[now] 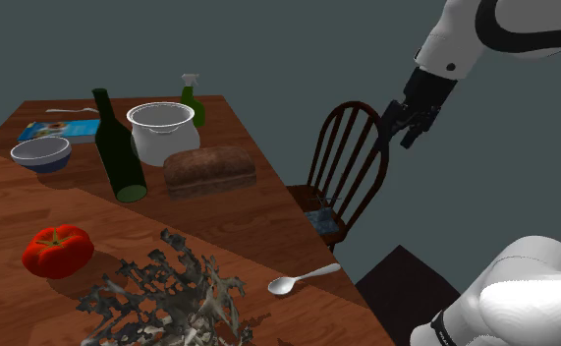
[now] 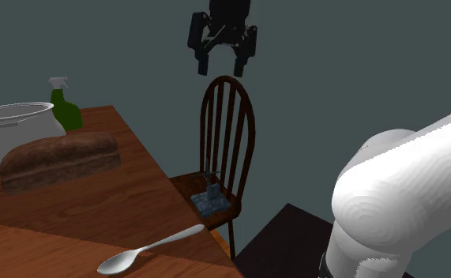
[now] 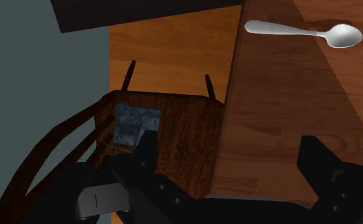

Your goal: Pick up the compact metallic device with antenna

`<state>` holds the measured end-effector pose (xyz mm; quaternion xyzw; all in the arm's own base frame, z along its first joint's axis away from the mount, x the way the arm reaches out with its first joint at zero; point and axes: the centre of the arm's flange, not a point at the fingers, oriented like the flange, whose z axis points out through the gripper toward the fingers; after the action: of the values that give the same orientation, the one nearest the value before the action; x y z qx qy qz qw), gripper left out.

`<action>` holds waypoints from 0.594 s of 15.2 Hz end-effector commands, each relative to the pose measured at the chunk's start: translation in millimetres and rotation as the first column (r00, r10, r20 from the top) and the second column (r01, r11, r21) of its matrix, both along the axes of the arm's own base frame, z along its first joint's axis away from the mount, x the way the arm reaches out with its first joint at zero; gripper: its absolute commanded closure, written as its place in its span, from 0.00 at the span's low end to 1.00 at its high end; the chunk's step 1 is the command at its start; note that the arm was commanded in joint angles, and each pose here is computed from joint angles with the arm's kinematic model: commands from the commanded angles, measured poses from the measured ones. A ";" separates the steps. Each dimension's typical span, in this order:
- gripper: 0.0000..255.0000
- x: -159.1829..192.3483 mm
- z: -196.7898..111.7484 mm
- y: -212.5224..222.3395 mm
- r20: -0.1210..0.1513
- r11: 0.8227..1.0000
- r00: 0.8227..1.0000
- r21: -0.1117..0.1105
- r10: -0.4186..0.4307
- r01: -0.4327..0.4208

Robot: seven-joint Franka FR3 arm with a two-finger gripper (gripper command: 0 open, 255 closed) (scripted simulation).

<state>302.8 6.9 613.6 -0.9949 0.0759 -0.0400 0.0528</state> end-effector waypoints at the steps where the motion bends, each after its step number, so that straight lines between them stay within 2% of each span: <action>1: 0.00 0.0 0.0 0.0 0.000 1.000 1.000 0.000 0.000 0.000; 9: 0.00 45.3 -90.7 -21.1 0.010 0.998 0.998 -0.019 -0.066 0.066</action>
<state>342.1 -9.9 533.1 -0.9926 0.1038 -0.0449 0.0436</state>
